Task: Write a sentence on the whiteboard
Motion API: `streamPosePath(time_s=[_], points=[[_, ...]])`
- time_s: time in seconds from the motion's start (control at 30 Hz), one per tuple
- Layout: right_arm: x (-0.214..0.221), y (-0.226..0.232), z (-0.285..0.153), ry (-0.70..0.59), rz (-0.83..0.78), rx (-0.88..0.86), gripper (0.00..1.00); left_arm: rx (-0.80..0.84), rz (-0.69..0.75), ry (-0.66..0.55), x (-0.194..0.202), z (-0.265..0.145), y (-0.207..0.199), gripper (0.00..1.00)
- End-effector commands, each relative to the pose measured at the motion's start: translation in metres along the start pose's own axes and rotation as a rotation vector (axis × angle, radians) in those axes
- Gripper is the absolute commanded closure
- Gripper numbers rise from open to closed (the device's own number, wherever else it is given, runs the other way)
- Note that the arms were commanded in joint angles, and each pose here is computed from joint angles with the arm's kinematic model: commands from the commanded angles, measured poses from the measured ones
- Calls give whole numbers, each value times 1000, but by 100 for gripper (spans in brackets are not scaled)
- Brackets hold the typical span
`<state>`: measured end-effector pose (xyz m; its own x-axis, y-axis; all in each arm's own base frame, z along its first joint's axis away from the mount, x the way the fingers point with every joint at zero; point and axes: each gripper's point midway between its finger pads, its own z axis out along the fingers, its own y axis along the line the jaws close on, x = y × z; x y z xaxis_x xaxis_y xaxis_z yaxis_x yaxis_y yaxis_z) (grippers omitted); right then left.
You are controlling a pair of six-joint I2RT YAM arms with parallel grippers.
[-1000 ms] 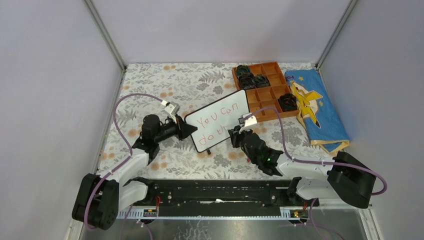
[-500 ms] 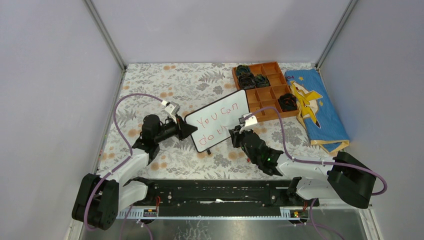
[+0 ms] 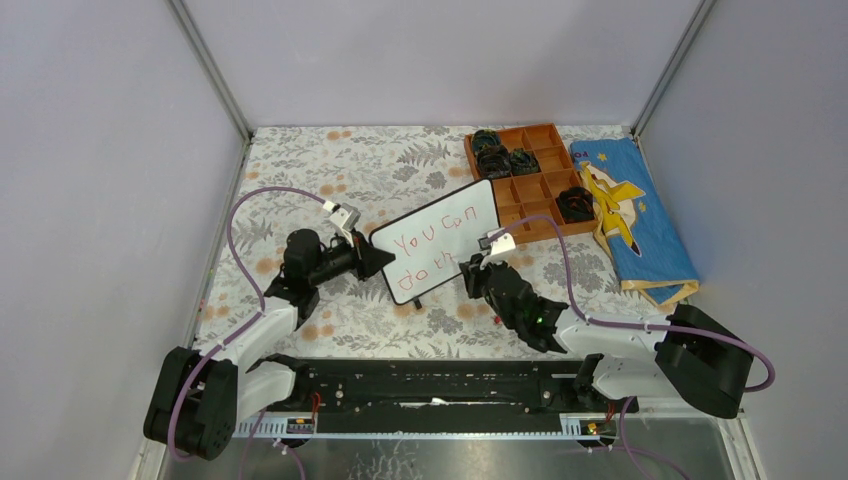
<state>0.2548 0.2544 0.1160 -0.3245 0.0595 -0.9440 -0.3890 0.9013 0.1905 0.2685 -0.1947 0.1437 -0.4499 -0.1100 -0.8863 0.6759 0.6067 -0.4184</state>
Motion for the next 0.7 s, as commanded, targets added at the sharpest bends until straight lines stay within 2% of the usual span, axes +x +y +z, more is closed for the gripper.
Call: streamPosePath(time_s=[0.0, 0.33, 0.67], points=[[-4, -1, -3, -10, 25, -6, 100, -112, 41, 68, 22, -4, 25, 87], [0, -11, -4, -6, 33, 40, 100, -111, 42, 70, 23, -4, 24, 87], [-40, -1, -25, -133, 94, -55, 100, -110, 39, 74, 23, -3, 25, 87]])
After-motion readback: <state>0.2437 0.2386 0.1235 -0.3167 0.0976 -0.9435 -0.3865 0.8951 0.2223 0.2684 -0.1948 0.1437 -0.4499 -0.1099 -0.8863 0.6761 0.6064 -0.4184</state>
